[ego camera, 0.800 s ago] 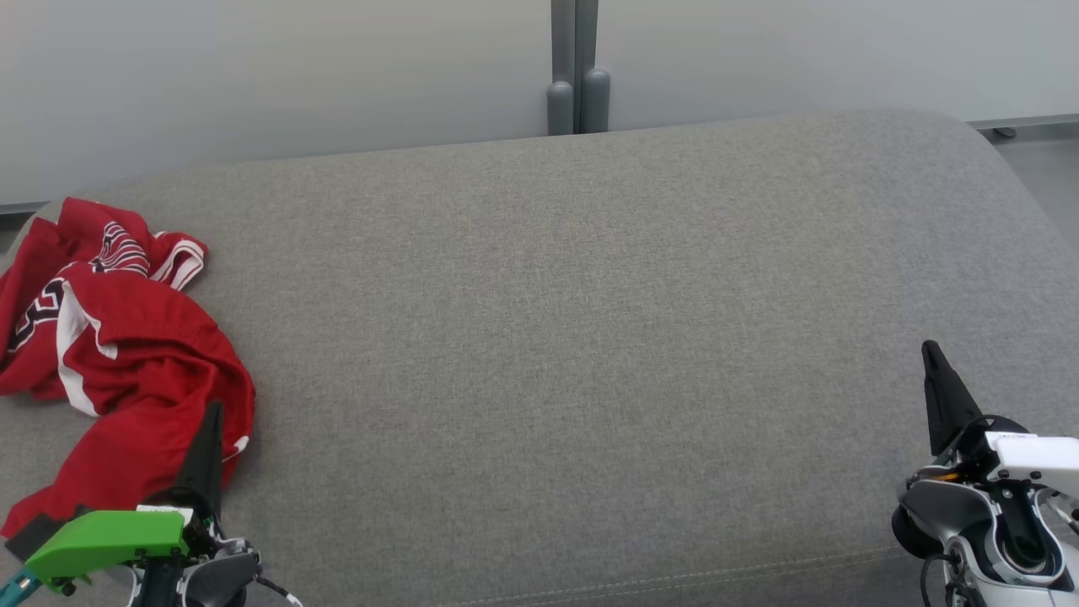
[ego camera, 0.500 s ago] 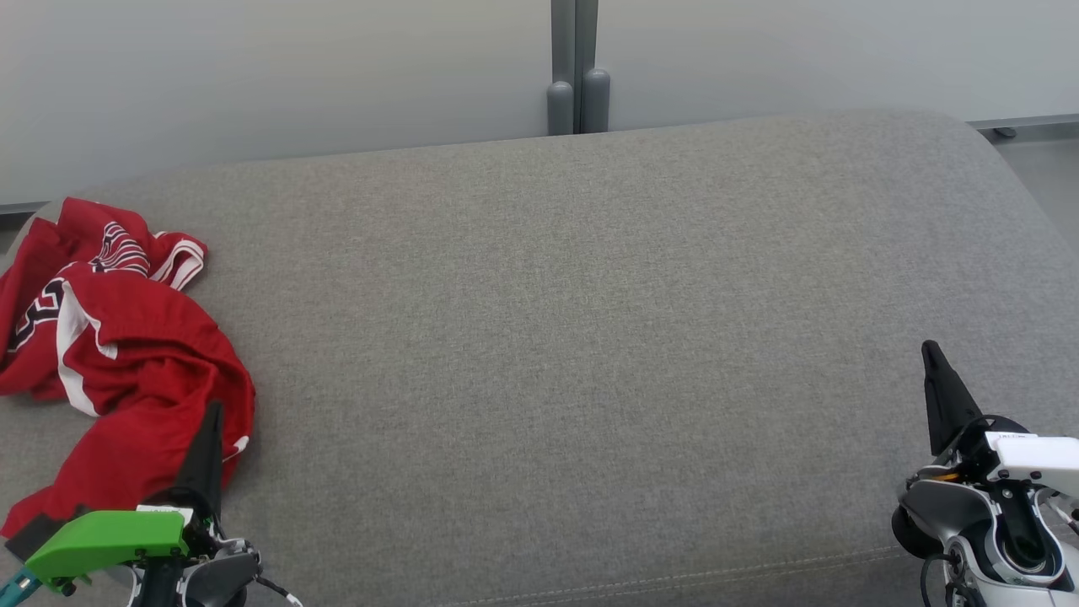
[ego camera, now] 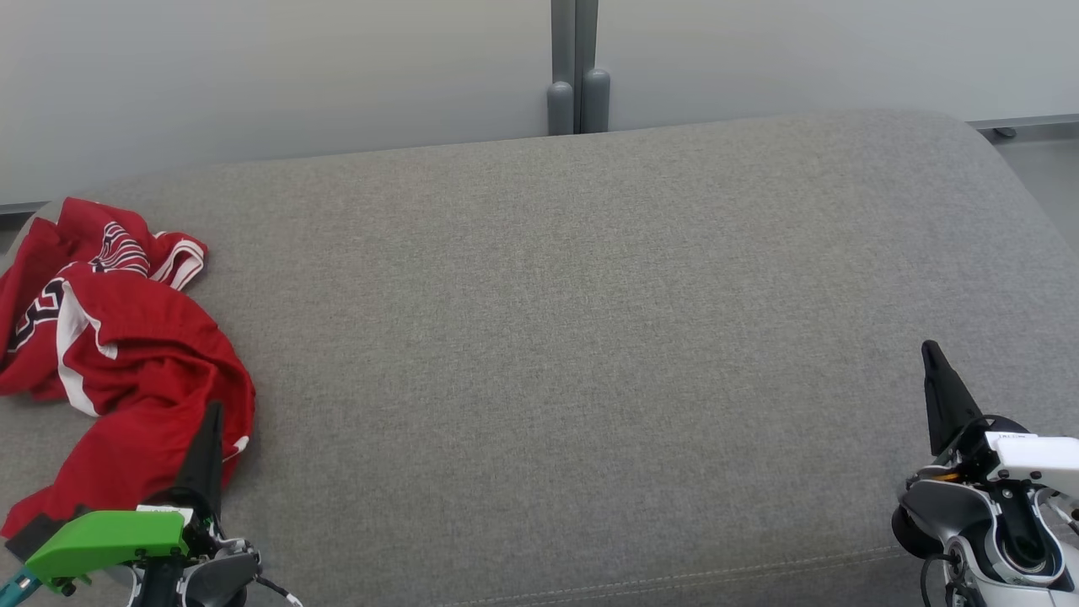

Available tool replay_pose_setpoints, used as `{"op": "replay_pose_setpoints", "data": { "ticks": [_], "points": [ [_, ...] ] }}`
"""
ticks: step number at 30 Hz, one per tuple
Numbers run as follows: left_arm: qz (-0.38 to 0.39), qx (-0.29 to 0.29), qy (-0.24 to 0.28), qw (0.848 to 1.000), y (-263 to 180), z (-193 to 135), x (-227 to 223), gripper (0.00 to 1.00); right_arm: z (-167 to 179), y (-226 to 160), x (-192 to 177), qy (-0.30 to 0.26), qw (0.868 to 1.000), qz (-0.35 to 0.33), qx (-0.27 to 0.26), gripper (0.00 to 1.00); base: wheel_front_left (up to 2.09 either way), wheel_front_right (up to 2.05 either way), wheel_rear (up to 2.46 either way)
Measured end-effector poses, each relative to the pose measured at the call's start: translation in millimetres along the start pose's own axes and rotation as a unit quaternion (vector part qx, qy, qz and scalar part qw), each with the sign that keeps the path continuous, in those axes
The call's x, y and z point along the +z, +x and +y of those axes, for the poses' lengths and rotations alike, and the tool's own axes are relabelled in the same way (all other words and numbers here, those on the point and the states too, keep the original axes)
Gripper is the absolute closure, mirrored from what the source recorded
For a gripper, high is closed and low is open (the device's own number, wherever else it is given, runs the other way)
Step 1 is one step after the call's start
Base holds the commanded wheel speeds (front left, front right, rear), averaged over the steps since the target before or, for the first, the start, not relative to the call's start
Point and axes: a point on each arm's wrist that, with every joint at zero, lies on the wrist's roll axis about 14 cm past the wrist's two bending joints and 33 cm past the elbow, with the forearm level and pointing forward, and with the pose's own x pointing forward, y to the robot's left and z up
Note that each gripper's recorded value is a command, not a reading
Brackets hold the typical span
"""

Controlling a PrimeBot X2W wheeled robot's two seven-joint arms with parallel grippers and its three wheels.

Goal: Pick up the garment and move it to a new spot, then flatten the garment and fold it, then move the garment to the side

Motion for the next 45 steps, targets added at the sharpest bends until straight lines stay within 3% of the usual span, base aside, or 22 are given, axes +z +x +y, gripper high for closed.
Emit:
{"op": "replay_pose_setpoints", "data": {
  "ticks": [30,31,32,33,34,38,45],
  "points": [
    [0.000,0.000,0.000,1.000,0.0,0.0,0.0,1.00,0.0,0.0,0.0,0.000,1.000,0.000,0.000,1.00,0.00,0.00,0.00],
    [0.000,0.003,0.000,1.000,-0.4,1.7,-0.2,0.00,-2.0,-0.6,-0.2,0.001,1.000,0.000,-0.003,0.00,0.00,0.00,0.00],
    [0.000,0.010,-0.002,1.000,-1.8,6.5,-0.9,0.00,-6.6,-2.2,-0.8,0.003,1.000,0.000,-0.010,0.00,0.00,0.00,0.00],
    [0.000,0.019,-0.005,1.000,-4.4,13.1,-2.3,1.00,-13.9,-5.2,-1.9,0.005,1.000,0.000,-0.020,1.00,0.00,0.00,0.00],
    [0.001,0.031,-0.009,0.999,-7.7,21.0,-4.0,0.00,-22.4,-9.1,-3.3,0.009,0.999,0.000,-0.033,0.00,0.00,0.00,0.00],
    [0.002,0.062,-0.017,0.998,-18.7,42.6,-9.8,0.00,-45.6,-21.5,-8.2,0.018,0.998,0.000,-0.067,0.00,0.00,0.00,0.00],
    [-0.001,0.054,-0.004,0.999,-17.0,37.2,-11.8,0.00,-44.1,-20.5,-13.5,0.002,0.998,0.002,-0.065,0.00,0.00,0.00,0.00]
  ]
}}
